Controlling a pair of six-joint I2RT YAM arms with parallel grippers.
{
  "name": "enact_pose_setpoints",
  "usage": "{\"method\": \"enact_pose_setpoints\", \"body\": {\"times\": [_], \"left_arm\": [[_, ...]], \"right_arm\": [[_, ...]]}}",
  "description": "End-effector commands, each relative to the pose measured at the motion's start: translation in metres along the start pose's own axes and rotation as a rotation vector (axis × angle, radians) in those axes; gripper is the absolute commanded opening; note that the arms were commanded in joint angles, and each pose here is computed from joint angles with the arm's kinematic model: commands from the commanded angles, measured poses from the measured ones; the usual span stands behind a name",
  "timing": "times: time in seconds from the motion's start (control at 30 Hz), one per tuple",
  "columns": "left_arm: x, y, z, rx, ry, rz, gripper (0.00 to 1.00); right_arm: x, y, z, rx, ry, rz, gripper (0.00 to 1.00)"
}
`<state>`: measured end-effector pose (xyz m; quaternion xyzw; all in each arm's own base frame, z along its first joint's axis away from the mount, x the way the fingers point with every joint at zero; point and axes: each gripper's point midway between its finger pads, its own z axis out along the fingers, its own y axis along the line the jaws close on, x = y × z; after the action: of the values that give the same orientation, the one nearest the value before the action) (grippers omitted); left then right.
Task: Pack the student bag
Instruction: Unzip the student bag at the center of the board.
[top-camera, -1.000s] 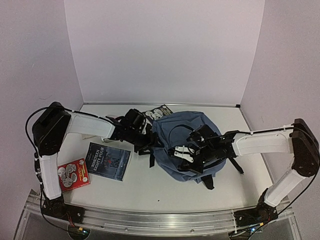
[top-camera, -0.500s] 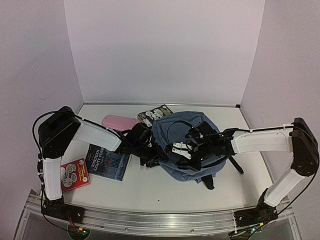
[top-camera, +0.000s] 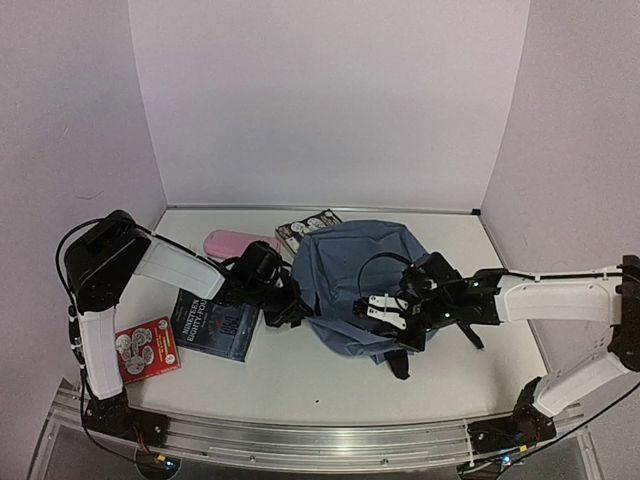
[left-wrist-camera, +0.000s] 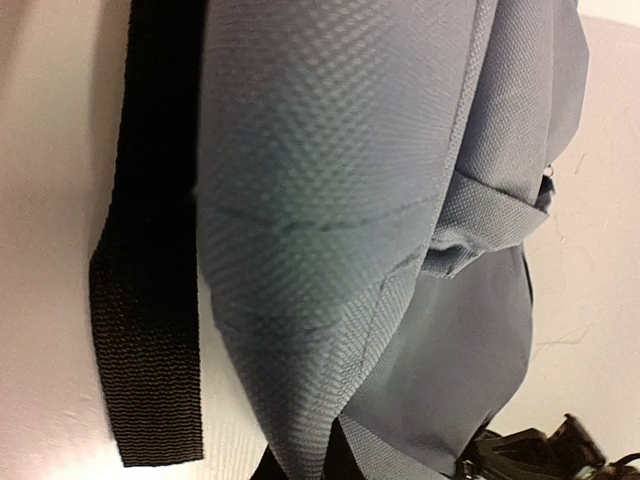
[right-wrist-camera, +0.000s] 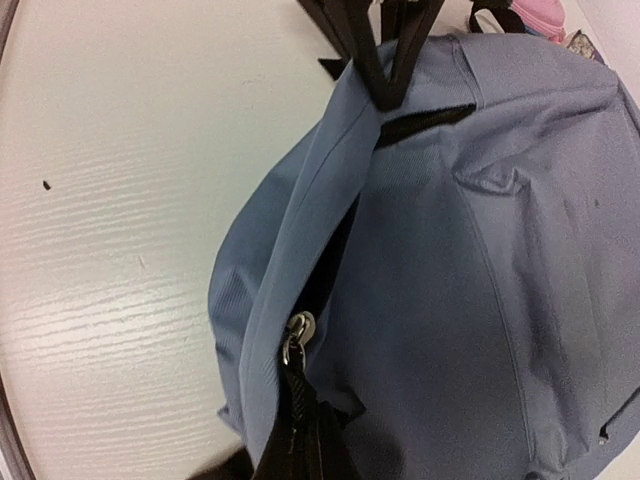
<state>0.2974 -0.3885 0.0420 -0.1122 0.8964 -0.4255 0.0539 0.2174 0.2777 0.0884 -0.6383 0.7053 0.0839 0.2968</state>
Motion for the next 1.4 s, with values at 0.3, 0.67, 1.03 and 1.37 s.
{"method": "enact_pose_setpoints", "body": {"times": [0.3,0.67,1.03,1.37], "left_arm": [[-0.051,-0.045,-0.032,0.051,-0.068,0.157,0.09],[0.038,-0.076,-0.026,0.058,-0.051,0.230,0.84],[0.049,-0.051,-0.026,0.045,-0.096,0.098,0.57],[-0.065,-0.029,-0.048,-0.041,-0.120,0.099,0.00]], "right_arm": [[0.024,0.003,-0.030,0.060,0.058,-0.007,0.00],[-0.042,-0.007,-0.013,-0.057,-0.079,0.077,0.00],[-0.047,-0.010,-0.017,-0.043,-0.094,0.080,0.00],[0.000,-0.004,-0.036,0.047,-0.001,0.074,0.00]]}}
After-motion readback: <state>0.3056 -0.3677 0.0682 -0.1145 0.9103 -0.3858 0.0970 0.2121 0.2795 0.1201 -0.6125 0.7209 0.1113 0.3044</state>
